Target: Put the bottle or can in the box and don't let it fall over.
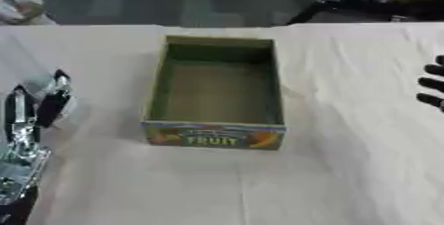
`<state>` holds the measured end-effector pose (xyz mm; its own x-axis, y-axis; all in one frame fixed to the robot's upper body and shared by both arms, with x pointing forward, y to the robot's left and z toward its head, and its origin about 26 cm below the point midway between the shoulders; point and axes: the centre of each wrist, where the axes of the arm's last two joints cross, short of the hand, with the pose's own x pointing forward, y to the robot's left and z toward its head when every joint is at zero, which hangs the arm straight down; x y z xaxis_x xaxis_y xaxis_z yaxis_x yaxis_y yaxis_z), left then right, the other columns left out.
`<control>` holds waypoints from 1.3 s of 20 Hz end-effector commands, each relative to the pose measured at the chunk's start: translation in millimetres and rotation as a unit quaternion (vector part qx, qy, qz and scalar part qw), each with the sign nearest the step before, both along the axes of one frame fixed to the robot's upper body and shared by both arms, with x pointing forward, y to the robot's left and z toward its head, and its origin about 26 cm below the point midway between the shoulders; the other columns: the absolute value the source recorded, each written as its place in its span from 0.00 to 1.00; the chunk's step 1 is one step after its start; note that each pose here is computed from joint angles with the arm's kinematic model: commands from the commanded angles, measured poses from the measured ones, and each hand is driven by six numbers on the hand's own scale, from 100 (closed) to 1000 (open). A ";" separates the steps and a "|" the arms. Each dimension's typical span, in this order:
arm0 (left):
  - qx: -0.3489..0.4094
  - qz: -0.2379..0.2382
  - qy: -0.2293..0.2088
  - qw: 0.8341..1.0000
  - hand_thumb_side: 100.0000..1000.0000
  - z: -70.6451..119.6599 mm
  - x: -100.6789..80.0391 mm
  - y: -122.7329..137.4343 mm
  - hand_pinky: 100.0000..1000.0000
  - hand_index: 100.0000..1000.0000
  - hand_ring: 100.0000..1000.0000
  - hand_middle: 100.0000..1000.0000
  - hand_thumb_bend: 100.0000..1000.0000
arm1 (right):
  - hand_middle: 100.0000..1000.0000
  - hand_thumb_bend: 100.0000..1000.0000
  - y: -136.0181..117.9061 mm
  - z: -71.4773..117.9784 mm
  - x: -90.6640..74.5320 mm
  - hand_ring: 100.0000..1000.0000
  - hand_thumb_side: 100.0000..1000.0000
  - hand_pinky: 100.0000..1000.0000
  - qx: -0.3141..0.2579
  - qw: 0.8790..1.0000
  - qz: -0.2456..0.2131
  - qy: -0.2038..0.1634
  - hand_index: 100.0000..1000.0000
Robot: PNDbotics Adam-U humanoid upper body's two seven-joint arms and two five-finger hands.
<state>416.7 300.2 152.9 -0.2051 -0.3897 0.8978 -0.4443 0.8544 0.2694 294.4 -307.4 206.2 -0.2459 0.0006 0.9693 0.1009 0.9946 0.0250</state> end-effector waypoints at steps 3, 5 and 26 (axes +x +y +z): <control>0.063 -0.029 -0.080 0.994 0.60 68.2 -9.6 -10.6 1.00 0.08 0.00 0.00 0.00 | 0.77 0.00 -3.1 9.6 -4.1 0.82 1.00 0.80 -0.010 1.000 0.000 -0.023 0.81; 0.075 -0.045 -0.093 0.992 0.62 86.8 -12.4 -18.2 1.00 0.09 0.00 0.00 0.00 | 0.77 0.00 -3.4 9.4 -4.4 0.82 1.00 0.80 -0.012 1.000 0.003 -0.028 0.81; 0.094 -0.204 -0.074 0.972 0.58 116.1 2.6 -129.3 1.00 0.11 0.00 0.00 0.00 | 0.77 0.00 2.8 13.0 -2.0 0.82 0.59 0.80 -0.020 0.995 0.070 -0.064 0.81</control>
